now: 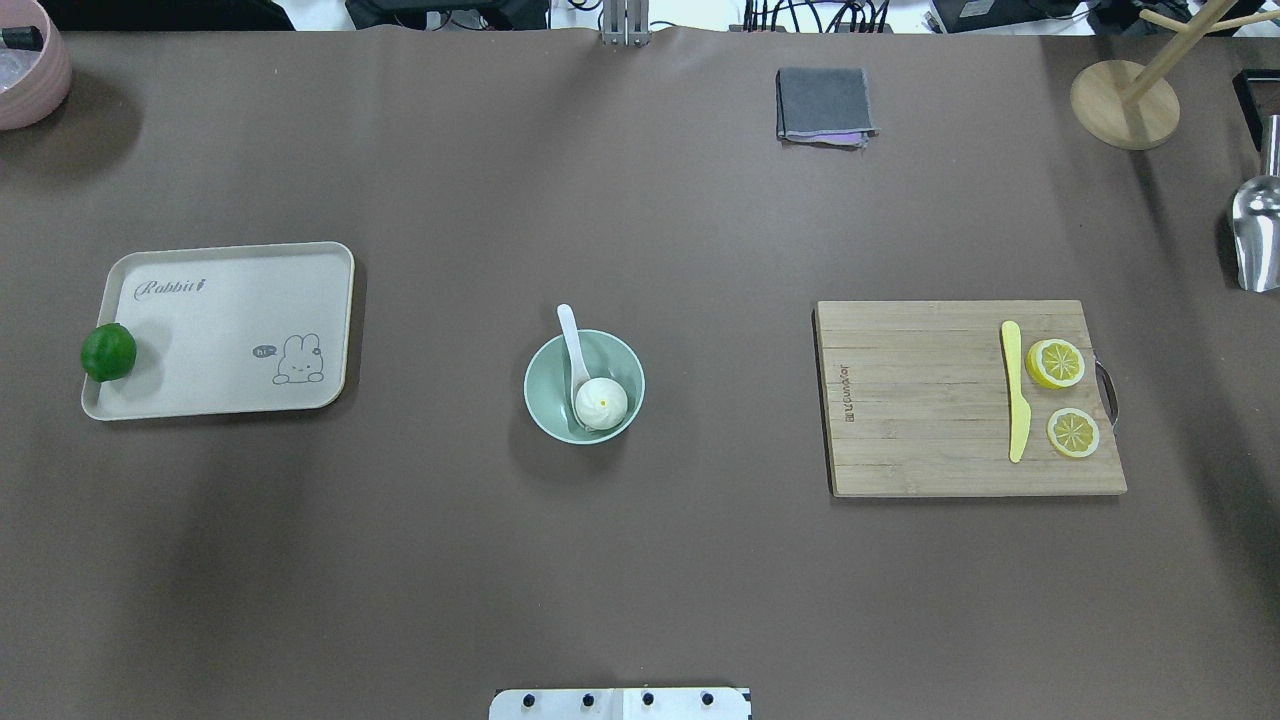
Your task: Put spoon and bun in bowl
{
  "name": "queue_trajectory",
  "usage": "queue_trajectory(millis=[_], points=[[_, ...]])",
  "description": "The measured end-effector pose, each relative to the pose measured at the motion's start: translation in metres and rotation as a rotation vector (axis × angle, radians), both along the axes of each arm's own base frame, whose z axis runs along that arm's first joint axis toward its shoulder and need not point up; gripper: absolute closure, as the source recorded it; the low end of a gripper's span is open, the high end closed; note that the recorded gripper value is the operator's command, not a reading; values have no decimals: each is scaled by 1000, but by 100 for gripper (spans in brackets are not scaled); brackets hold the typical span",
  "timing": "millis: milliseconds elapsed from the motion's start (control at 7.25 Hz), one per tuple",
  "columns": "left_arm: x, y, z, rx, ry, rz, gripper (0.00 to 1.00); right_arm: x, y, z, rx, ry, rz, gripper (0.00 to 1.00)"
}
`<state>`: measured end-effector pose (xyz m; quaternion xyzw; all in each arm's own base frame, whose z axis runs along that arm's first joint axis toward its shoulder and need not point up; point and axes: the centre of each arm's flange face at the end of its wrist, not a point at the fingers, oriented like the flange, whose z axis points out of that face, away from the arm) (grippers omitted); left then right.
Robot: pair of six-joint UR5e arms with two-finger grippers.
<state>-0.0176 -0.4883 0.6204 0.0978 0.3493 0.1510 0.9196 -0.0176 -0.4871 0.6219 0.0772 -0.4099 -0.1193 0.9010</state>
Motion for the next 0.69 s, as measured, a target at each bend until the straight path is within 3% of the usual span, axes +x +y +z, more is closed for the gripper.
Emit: queue_trajectory(millis=[690], points=[[1, 1, -4, 7, 1, 2, 2, 1, -3, 2, -3, 15, 7, 0]])
